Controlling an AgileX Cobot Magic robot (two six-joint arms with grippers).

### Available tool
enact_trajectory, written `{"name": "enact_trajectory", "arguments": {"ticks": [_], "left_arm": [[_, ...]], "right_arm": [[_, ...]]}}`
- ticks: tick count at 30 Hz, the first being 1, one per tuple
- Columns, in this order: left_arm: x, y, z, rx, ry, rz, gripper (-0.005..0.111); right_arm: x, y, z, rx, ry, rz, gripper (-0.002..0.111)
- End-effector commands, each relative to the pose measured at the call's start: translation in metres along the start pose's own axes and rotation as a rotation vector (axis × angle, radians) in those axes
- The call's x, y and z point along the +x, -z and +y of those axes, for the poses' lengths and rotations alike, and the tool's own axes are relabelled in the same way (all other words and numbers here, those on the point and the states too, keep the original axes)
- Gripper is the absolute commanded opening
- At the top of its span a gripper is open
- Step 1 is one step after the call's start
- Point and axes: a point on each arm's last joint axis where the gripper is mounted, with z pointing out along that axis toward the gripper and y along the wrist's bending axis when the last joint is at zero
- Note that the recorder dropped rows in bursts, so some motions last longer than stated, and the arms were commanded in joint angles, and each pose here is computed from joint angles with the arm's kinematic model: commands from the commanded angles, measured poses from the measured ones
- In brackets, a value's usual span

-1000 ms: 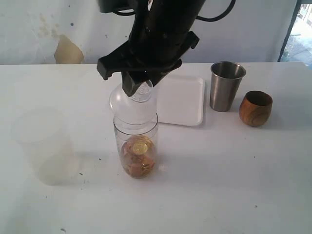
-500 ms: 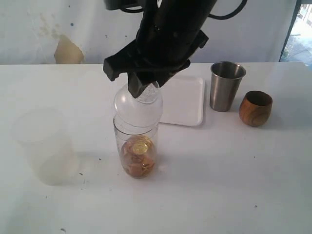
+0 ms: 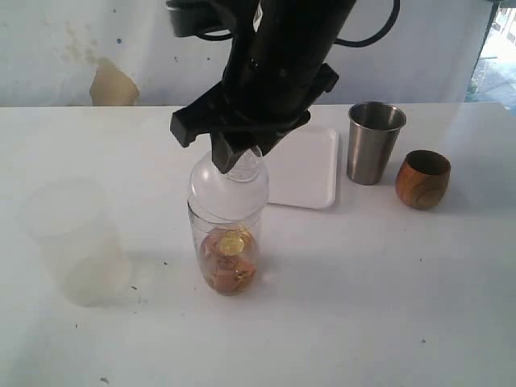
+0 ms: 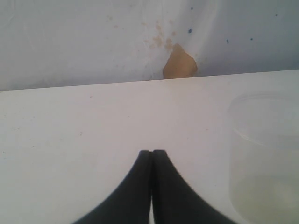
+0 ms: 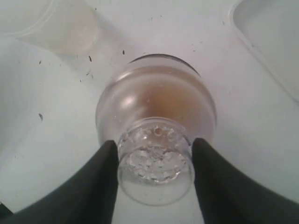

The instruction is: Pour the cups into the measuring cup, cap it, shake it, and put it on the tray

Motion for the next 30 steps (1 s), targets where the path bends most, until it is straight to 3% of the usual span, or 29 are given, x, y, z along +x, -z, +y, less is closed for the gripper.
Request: {"name": "enact_trajectory", "arguments": {"ticks": [1,30], "left_arm": [[0.0,0.0,0.0,0.003,0.011,-0.001,0.0],[0.0,0.0,0.0,0.003,0.011,-0.001,0.0]], "right_arm": [[0.0,0.0,0.0,0.004,0.001,0.001,0.0],[-0.003,-0.026,-0.003,0.002,0.017,0.052,0.0]]}}
